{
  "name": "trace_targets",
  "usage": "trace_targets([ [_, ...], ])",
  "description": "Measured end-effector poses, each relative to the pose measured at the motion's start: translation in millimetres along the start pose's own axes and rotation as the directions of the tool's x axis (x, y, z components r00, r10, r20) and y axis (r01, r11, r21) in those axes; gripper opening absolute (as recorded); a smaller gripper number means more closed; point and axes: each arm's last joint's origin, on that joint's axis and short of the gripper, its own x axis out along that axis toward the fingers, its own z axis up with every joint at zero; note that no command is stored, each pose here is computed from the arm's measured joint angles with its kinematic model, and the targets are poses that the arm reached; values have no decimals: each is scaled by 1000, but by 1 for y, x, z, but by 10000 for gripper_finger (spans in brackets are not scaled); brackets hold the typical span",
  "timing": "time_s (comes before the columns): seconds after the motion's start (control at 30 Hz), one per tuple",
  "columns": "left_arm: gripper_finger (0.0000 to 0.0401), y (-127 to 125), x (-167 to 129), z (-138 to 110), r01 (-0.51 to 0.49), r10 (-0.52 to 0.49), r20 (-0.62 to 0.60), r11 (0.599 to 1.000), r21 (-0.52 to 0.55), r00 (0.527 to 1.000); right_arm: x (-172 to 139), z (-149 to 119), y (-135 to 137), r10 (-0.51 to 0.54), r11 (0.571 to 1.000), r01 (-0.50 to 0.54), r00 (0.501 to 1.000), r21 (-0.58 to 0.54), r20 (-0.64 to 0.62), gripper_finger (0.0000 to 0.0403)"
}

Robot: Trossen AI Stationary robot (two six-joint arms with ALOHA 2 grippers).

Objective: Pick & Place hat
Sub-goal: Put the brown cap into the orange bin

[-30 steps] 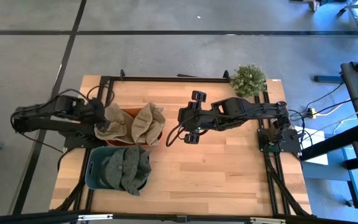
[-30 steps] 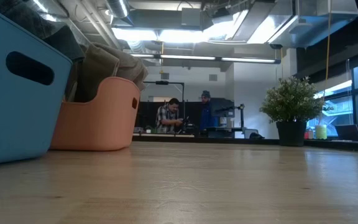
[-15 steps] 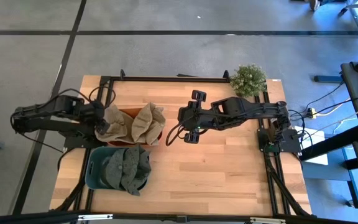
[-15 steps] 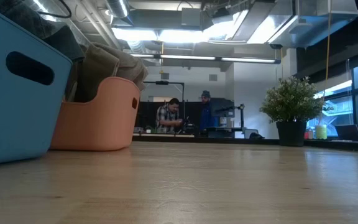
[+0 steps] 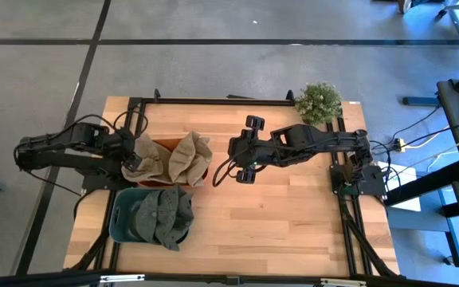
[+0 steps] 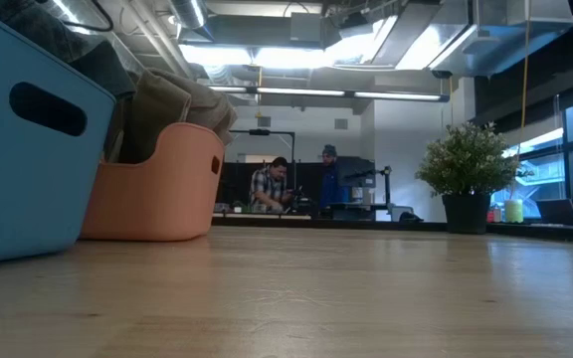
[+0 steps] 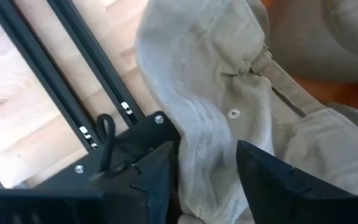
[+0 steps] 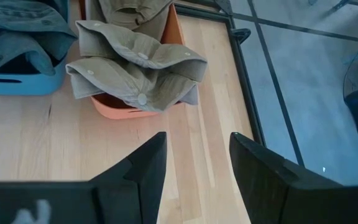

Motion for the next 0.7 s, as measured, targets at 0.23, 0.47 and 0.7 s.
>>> trace_targets([
  [0.23,83,-5,0,1,73,-73,-23,997,-8,997,0,0,0,0,1000,0,1000,-6,-1,177],
  [0.47,8,-13,-1,7,180,-179,17,984,-19,984,0,0,0,0,1000,0,1000,-25,-1,177],
  [0.7,5,-37,-11,25,441,-438,180,897,25,881,0,-1,0,6,1000,-6,1000,-28,-5,177],
])
